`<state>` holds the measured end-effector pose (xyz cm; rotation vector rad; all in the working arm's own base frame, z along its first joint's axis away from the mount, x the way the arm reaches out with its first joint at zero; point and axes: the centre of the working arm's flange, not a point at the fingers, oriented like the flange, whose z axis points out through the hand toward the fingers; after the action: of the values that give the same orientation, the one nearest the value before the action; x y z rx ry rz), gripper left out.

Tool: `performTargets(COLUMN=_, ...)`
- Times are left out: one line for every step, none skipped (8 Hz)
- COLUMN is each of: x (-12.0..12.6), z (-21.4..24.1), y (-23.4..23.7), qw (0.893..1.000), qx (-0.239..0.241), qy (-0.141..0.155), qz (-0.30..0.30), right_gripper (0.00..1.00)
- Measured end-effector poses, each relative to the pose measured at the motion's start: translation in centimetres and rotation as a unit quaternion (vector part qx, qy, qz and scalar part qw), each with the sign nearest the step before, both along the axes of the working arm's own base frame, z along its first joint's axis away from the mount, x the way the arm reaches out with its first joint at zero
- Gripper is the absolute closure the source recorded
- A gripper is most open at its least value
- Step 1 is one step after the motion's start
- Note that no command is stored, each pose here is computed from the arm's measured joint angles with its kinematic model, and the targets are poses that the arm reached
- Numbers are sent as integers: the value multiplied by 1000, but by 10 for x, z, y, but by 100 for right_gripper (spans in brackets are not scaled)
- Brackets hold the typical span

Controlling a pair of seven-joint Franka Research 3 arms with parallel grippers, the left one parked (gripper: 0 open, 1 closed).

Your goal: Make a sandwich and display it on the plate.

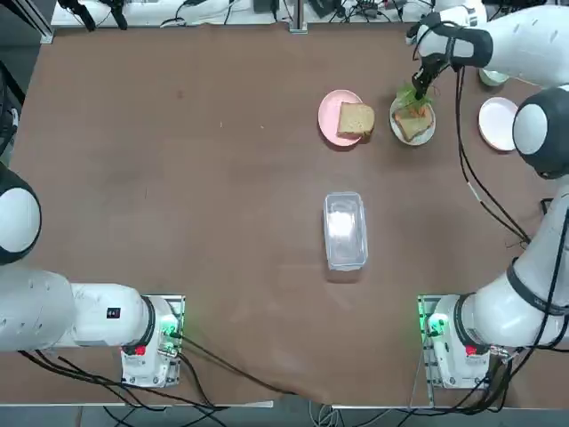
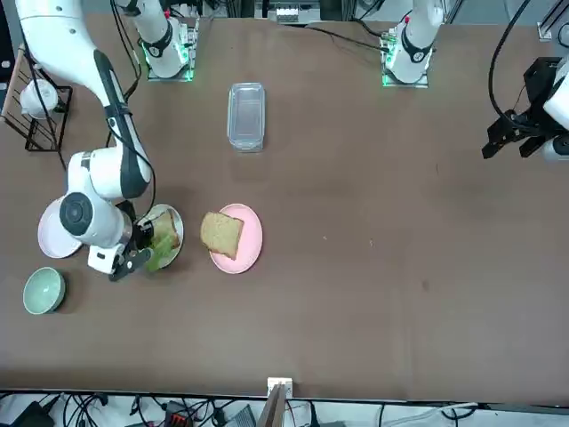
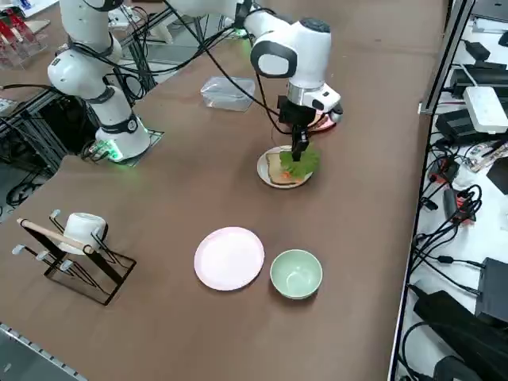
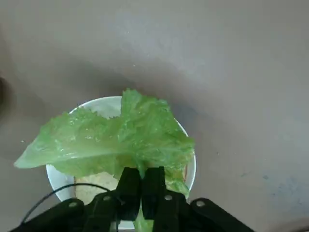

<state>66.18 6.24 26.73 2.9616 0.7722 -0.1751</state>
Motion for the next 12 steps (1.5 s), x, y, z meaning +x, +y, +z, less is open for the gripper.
performTargets(x=0, z=-1, y=-3, qw=1000, qx=-4, qy=0, qz=1, right_gripper=94)
performTargets(x=0, z=-1, y=-6, qw=1000, qx=-10, qy=0, qz=3, right_gripper=94)
performTargets(x=-1, z=-2, y=-8, qw=1000, qx=-16, qy=2, qz=5, right_gripper=94)
performTargets(x=-3, z=-5, y=-9, qw=1000, qx=-17, qy=5, qz=6, right_gripper=94)
performTargets(x=-6, z=-7, y=-9, qw=1000, qx=-17, qy=8, qz=5, right_gripper=94)
performTargets(x=-10, z=-8, y=-9, qw=1000, qx=-18, qy=11, qz=3, right_gripper=94)
performTargets(x=-13, z=-9, y=-9, qw=1000, qx=-18, qy=14, qz=2, right_gripper=94)
performTargets(x=-16, z=-10, y=-9, qw=1000, qx=-19, qy=17, qz=2, right_gripper=94)
performTargets(x=-17, z=-11, y=-9, qw=1000, qx=-19, qy=18, qz=1, right_gripper=94)
performTargets(x=-17, z=-12, y=-9, qw=1000, qx=-19, qy=19, qz=1, right_gripper=89)
performTargets(x=-17, z=-12, y=-9, qw=1000, qx=-19, qy=19, qz=1, right_gripper=86)
performTargets(x=-18, z=-12, y=-9, qw=1000, qx=-19, qy=19, qz=1, right_gripper=67)
